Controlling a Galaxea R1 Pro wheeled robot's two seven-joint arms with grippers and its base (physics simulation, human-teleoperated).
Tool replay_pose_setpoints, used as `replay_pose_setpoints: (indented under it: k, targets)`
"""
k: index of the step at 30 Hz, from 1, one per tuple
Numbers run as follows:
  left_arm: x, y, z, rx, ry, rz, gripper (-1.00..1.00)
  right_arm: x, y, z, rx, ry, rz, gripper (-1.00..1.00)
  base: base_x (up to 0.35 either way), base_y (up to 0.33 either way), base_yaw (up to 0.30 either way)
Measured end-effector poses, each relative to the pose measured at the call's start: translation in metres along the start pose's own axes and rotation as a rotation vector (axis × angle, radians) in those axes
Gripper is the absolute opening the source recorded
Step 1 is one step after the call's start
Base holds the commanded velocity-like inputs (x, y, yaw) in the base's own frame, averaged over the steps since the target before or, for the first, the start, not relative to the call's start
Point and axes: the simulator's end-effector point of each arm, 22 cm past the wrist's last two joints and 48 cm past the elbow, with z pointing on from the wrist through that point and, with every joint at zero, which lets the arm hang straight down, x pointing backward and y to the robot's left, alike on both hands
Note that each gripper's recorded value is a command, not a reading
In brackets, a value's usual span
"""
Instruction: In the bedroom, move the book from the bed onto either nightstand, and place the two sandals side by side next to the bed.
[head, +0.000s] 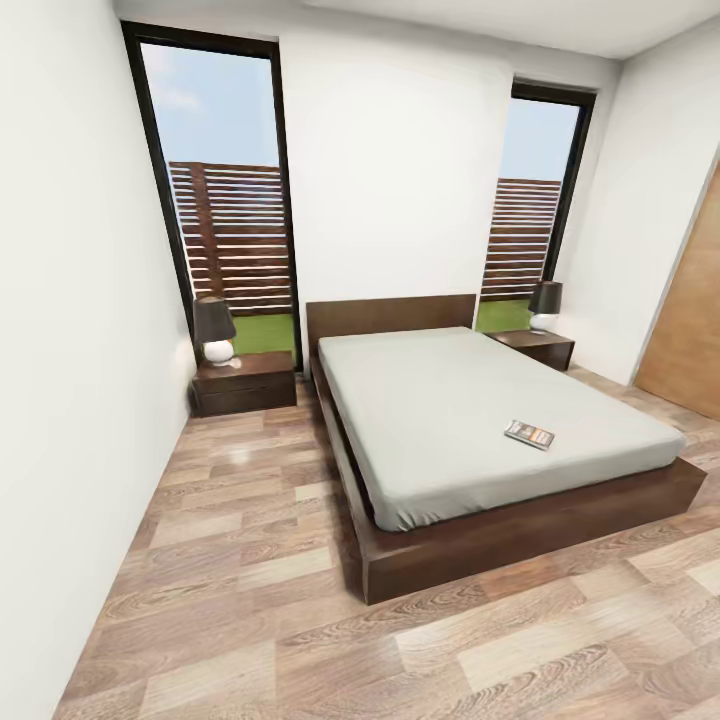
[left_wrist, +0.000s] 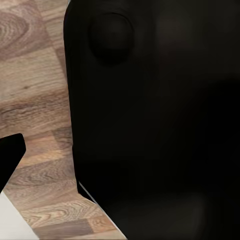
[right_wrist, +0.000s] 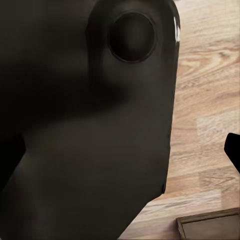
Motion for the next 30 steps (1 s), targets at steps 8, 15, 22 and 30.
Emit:
replay_pose_setpoints:
  k: [8, 15, 22, 30]
  targets:
    - [-0.005, -0.003, 0.000, 0.005, -0.007, 0.000, 1.00, 0.000, 0.002, 0.000, -0.011, 0.003, -0.001, 1.00, 0.000, 0.000, 0.000]
    - [-0.019, -0.008, 0.000, 0.011, -0.040, 0.000, 1.00, -0.001, 0.002, 0.000, -0.012, 0.001, 0.003, 1.00, 0.000, 0.000, 0.000]
    - [-0.031, -0.009, -0.001, 0.012, -0.064, 0.001, 1.00, -0.001, 0.002, 0.000, -0.014, 0.001, 0.006, 1.00, 0.000, 0.000, 0.000]
    - [-0.048, -0.010, -0.002, 0.014, -0.100, 0.001, 1.00, -0.004, 0.001, 0.000, -0.013, -0.005, 0.010, 1.00, 0.000, 0.000, 0.000]
